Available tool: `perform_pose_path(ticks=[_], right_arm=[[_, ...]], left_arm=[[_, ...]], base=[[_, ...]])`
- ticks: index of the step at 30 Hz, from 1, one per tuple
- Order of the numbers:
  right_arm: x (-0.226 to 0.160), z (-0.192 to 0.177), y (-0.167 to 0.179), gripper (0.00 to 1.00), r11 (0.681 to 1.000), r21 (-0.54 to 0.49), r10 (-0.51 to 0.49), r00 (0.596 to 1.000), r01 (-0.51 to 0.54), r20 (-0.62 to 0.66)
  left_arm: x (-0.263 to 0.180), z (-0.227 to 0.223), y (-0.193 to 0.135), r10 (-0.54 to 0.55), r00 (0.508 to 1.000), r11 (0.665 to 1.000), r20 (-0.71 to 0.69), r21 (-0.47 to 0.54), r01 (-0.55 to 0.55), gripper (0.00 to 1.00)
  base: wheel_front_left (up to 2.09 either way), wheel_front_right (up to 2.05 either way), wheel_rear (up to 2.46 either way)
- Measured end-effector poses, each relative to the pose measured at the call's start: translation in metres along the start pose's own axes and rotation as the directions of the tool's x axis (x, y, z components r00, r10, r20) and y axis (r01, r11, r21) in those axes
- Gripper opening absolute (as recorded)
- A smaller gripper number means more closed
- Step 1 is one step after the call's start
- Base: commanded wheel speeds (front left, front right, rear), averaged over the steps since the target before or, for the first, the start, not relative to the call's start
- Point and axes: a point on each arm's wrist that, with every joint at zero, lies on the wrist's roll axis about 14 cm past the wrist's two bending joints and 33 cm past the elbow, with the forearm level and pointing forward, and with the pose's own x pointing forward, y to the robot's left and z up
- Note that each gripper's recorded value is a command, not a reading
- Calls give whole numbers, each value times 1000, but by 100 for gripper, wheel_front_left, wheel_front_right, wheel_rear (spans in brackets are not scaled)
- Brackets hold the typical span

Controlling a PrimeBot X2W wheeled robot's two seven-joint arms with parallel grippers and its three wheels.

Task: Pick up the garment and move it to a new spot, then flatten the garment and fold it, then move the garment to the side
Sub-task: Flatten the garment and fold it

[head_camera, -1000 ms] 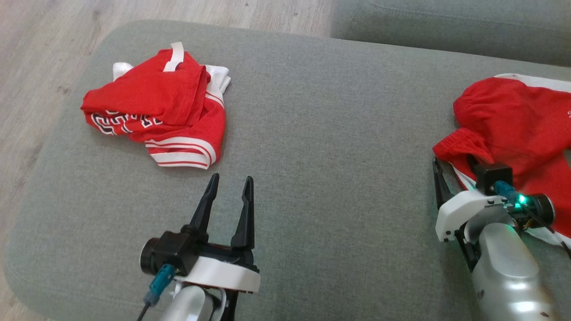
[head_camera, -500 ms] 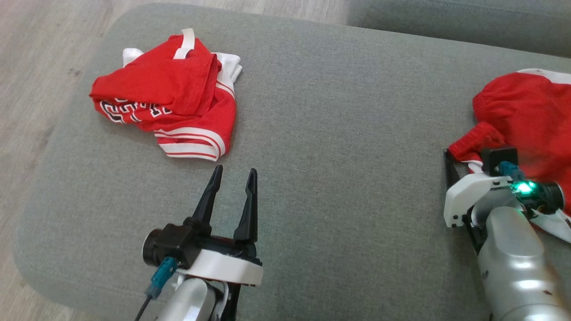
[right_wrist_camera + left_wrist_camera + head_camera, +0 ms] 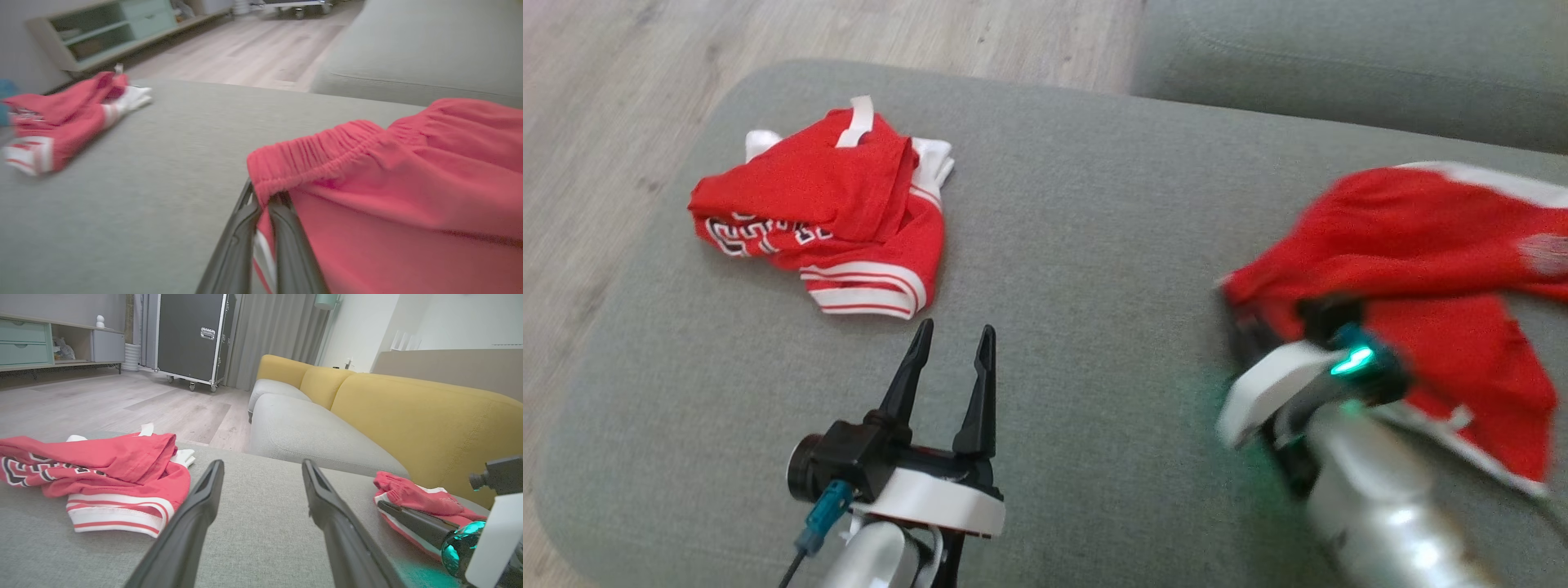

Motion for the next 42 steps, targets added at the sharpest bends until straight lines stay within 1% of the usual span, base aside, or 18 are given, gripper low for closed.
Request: perform_pose_path(ticks=[2, 4, 8, 10, 11, 12, 13, 19, 23, 25, 27, 29, 31, 34, 36, 39, 42], right_arm=[[-7, -2, 30, 0, 996, 37, 79, 997, -80, 20], [-16, -10, 54, 0, 987, 77, 143, 990, -142, 0], [-24, -8, 92, 0, 960, 141, 247, 969, -243, -9], [-25, -8, 106, 0, 949, 141, 288, 957, -282, -25], [-25, -10, 110, 5, 947, 134, 301, 953, -293, -37], [-25, -12, 111, 92, 946, 123, 306, 951, -299, -48], [-25, -16, 111, 100, 947, 106, 310, 949, -302, -67], [-26, -22, 102, 100, 957, 58, 289, 951, -284, -108], [-31, -16, 85, 100, 969, 36, 248, 965, -246, -83], [-35, -8, 67, 100, 979, 30, 204, 978, -203, -43], [-40, 4, 41, 100, 990, 30, 137, 991, -137, 13], [-48, 16, 8, 100, 998, 31, 49, 997, -51, 66], [-61, 23, -26, 100, 999, 33, -47, 993, 43, 108], [-87, 45, -58, 100, 988, 23, -153, 963, 152, 221], [-109, 44, -70, 100, 975, 25, -221, 939, 222, 265], [-144, 15, -76, 100, 943, 62, -330, 908, 326, 256], [-174, -15, -76, 100, 915, 79, -403, 890, 396, 212]], left_arm=[[0, 0, -3, -9, 1000, 1000, -1, 1, 9, 100], [0, 2, -6, -18, 1000, 1000, 6, 1, 18, 100], [-2, 4, -7, -24, 1000, 1000, 15, 0, 24, 100], [-6, 2, -6, -17, 1000, 1000, 9, -3, 17, 100], [-8, 0, -5, -13, 1000, 1000, 5, -4, 13, 100], [-10, -1, -4, -10, 1000, 1000, 2, -1, 10, 100], [-11, -2, -4, -8, 1000, 1000, 0, -1, 8, 100], [-12, 2, -2, -1, 1000, 1000, 12, -2, 1, 100], [-11, 6, -5, -13, 1000, 1000, 27, -1, 13, 100], [-10, 10, -6, -16, 999, 1000, 37, -2, 16, 100], [-10, 12, -9, -25, 999, 1000, 45, -4, 25, 100], [-10, 11, -12, -33, 998, 999, 44, -8, 33, 100], [-10, 11, -12, -36, 998, 999, 45, -9, 36, 100], [-6, 12, -16, -49, 998, 999, 50, -13, 50, 100], [-2, 12, -21, -70, 996, 997, 50, -15, 71, 100], [1, 8, -27, -96, 995, 995, 37, -10, 96, 100], [2, 2, -33, -114, 993, 993, 20, -13, 114, 100]], base=[[0, 0, 0], [0, 0, 0], [0, 0, 0], [0, 0, 0], [0, 0, 0], [0, 0, 0], [0, 0, 0], [0, 0, 0], [0, 0, 0], [0, 0, 0], [0, 0, 0], [0, 0, 0], [0, 0, 0], [0, 0, 0], [0, 0, 0], [0, 0, 0], [0, 0, 0]])
